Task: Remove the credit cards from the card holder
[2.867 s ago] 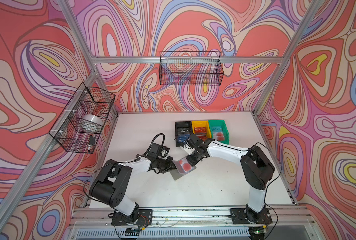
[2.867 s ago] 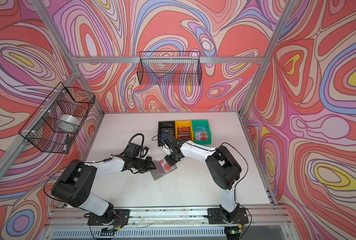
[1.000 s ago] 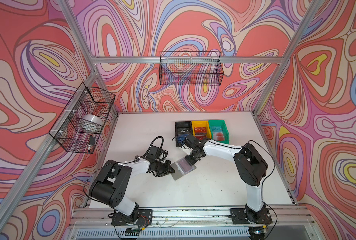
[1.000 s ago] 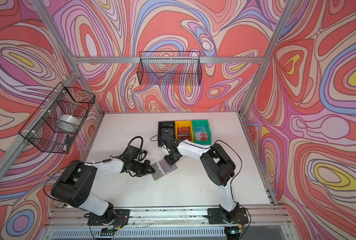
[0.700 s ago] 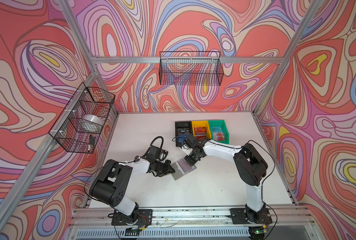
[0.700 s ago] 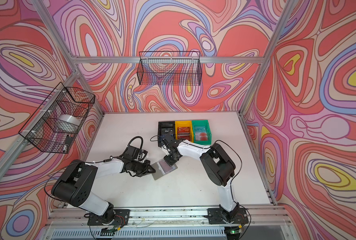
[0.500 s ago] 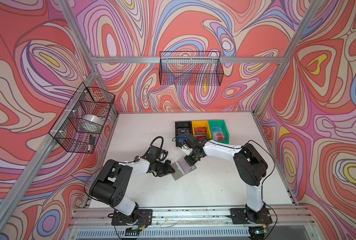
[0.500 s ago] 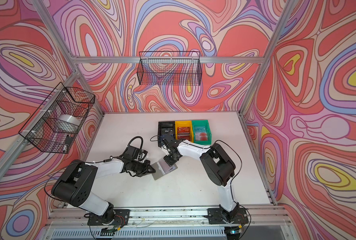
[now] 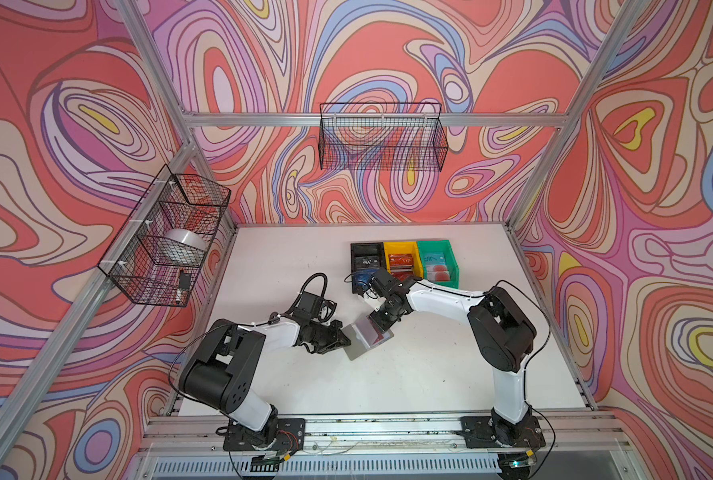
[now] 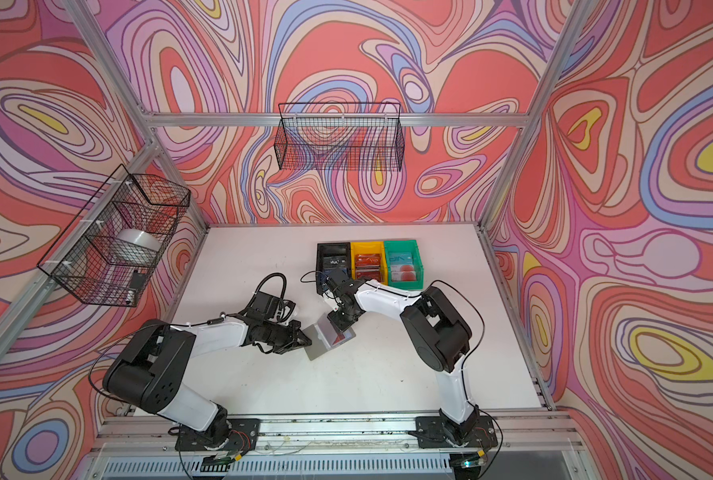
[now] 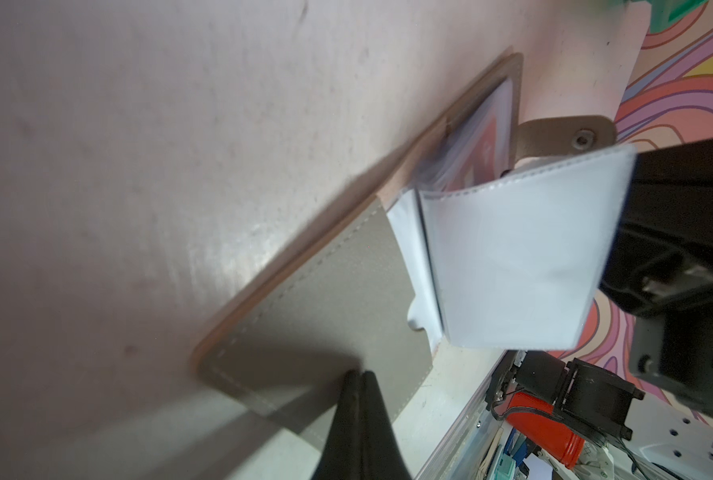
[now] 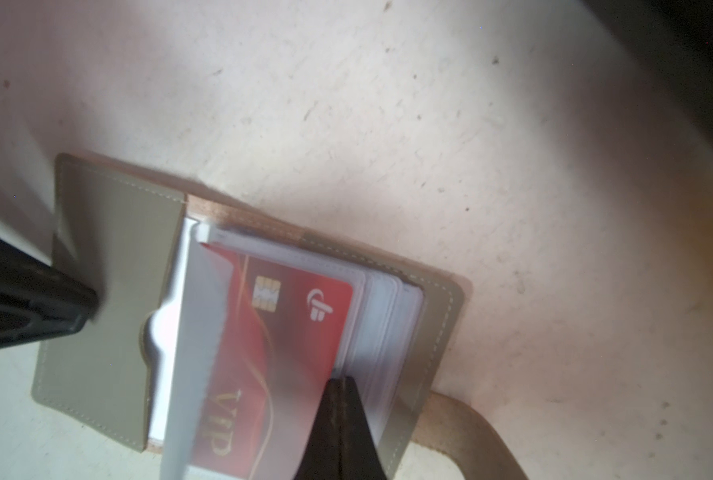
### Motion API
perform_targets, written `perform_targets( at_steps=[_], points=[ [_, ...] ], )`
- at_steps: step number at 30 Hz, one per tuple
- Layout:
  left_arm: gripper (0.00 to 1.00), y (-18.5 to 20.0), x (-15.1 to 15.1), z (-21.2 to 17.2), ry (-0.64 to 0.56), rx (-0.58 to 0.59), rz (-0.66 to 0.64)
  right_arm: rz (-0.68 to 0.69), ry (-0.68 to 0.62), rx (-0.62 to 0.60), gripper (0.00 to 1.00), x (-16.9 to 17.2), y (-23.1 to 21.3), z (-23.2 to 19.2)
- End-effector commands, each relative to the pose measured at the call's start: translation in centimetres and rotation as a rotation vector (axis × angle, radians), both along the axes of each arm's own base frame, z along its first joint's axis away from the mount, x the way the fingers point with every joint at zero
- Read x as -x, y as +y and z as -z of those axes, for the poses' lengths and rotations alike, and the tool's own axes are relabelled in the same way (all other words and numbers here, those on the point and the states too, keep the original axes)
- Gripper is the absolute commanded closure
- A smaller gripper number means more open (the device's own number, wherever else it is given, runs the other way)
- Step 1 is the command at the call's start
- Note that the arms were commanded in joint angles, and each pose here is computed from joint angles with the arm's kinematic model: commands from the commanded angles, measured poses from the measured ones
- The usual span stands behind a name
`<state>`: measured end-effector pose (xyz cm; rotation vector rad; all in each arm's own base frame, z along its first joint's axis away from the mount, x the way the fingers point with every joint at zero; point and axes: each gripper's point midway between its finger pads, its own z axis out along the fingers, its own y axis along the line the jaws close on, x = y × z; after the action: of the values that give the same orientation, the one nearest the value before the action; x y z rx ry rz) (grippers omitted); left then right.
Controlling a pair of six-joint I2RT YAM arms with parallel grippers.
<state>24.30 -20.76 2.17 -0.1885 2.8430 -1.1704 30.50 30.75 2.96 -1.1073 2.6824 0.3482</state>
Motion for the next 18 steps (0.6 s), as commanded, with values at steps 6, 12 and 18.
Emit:
perform_targets(
  at_steps=[6,12,18],
  points=[
    [0.96,0.9,0.8,1.6,0.044,-0.047,-0.018,-0.024,-0.019,-0.045,0.97,0.5,1.3,-2.9],
    [0.96,0.9,0.9,1.7,0.045,-0.047,-0.018,-0.042,0.000,-0.051,0.97,1.0,1.8,-3.0],
    [0.96,1.0,0.6,0.9,0.026,-0.037,-0.025,-0.117,0.102,-0.168,0.97,3.4,4.5,-3.6]
  ],
)
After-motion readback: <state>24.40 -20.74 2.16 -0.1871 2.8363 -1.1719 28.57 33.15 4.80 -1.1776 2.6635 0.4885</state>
